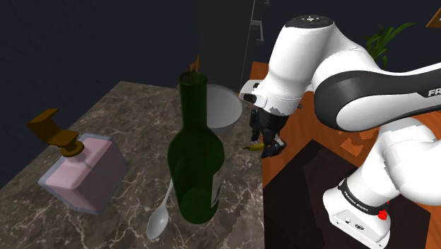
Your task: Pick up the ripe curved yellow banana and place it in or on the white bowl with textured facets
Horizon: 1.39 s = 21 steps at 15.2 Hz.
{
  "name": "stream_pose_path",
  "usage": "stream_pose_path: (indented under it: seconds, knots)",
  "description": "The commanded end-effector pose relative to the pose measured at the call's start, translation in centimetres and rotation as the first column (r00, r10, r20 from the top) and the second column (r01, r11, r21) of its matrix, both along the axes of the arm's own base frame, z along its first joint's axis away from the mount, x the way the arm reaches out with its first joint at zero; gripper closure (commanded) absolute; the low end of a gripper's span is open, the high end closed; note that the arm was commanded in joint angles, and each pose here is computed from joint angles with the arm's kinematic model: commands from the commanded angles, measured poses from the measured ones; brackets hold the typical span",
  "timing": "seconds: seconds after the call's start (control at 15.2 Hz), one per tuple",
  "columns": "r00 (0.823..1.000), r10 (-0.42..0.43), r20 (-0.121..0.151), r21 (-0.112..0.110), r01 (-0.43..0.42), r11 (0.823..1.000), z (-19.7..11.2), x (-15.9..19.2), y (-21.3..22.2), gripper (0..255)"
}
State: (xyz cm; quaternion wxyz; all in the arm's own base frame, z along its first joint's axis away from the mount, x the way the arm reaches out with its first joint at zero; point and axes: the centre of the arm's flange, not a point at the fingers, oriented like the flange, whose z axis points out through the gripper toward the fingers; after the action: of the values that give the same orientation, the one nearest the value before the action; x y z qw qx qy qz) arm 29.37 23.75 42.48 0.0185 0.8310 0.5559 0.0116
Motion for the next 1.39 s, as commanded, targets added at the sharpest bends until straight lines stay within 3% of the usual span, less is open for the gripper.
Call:
stream_pose_path:
  seconds: [0.0,0.53,1.32]
  knots:
    - [1.000,0.000,0.000,0.000,0.000,1.000,0.0,0.0,0.0,255]
    - [1.000,0.000,0.000,0.000,0.000,1.000,0.0,0.0,0.0,255]
    - [1.000,0.000,0.000,0.000,0.000,1.000,6.3,0.0,0.0,255]
